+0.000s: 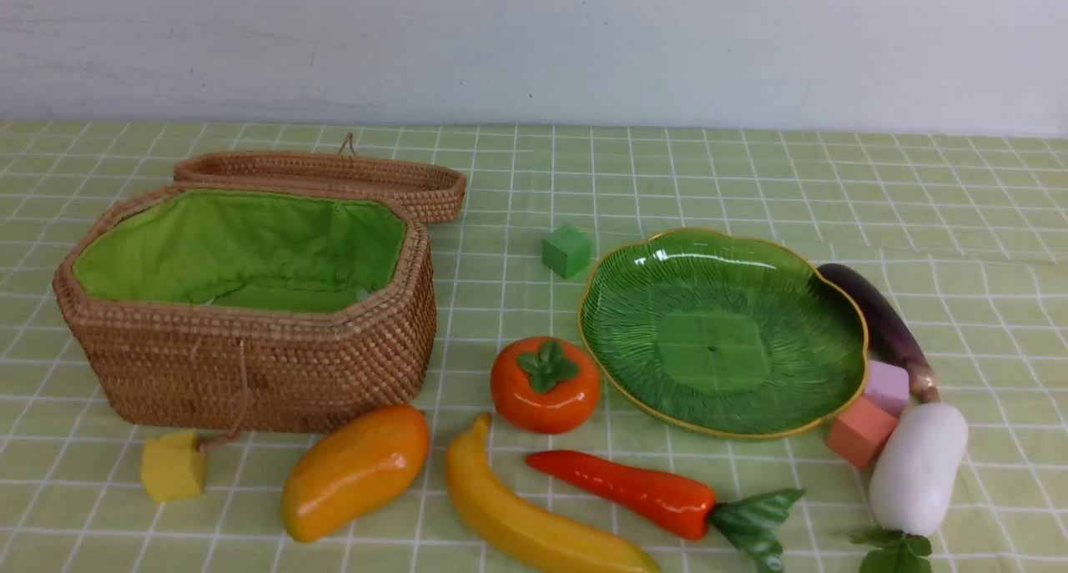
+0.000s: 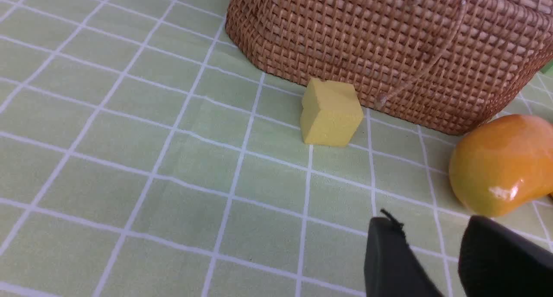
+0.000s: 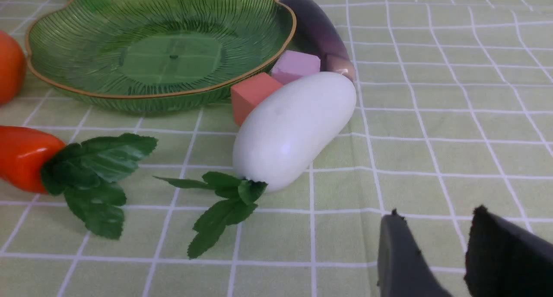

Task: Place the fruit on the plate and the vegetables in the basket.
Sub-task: Grab the mango with your left arm and place it on the right plate

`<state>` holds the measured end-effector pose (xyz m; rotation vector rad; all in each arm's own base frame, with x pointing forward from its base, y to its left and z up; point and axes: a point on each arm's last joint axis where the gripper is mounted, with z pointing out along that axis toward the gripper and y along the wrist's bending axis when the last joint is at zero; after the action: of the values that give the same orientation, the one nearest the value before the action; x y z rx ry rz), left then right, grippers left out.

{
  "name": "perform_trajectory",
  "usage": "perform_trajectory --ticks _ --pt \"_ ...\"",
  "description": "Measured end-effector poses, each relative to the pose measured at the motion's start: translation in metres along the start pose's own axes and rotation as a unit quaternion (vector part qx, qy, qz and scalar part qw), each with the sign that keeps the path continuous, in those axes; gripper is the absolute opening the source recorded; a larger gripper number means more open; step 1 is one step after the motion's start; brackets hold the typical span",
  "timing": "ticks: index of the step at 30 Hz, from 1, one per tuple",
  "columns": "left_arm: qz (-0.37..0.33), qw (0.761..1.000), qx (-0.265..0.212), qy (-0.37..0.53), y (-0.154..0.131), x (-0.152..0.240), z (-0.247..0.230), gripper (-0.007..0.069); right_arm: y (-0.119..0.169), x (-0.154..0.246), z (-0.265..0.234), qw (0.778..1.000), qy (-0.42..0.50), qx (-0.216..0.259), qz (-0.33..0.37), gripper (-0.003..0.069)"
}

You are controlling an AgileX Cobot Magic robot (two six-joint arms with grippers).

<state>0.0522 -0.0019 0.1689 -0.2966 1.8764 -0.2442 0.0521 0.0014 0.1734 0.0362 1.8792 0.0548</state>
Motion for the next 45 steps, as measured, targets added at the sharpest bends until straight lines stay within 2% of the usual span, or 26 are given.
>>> perform_trajectory --ticks 23,28,31,34,35,36,38,41,45 --pt "0.0 1.0 0.0 0.0 0.0 0.0 0.0 0.0237 0.0 0.0 0.0 1.0 0.0 0.0 0.0 0.0242" --pt "0.001 0.999 0.009 -0.035 -0.002 -0.006 0.0 0.0237 0.0 0.0 0.0 1.0 0.0 0.0 0.0 0.0242" --pt "-0.043 0.997 0.029 -0.065 -0.005 -0.012 -0.001 0.0237 0.0 0.0 0.0 1.0 0.0 0.0 0.0 0.0242" --pt "-0.186 0.974 0.074 -0.11 -0.009 -0.022 -0.003 0.0237 0.0 0.0 0.0 1.0 0.0 0.0 0.0 0.0242" --pt "-0.189 0.973 0.075 -0.112 -0.009 -0.022 -0.003 0.0237 0.0 0.0 0.0 1.0 0.0 0.0 0.0 0.0242" --pt "-0.268 0.951 0.094 -0.12 -0.01 -0.025 -0.004 0.0237 0.0 0.0 0.0 1.0 0.0 0.0 0.0 0.0242" --pt "-0.32 0.933 0.106 -0.125 -0.011 -0.027 -0.005 0.0237 0.0 0.0 0.0 1.0 0.0 0.0 0.0 0.0242" --pt "-0.36 0.912 0.118 -0.154 -0.01 -0.033 -0.007 0.0237 0.0 0.0 0.0 1.0 0.0 0.0 0.0 0.0242" --pt "-0.343 0.913 0.118 -0.187 -0.008 -0.039 -0.009 0.0215 0.0 0.0 0.0 1.0 0.0 0.0 0.0 0.0242"
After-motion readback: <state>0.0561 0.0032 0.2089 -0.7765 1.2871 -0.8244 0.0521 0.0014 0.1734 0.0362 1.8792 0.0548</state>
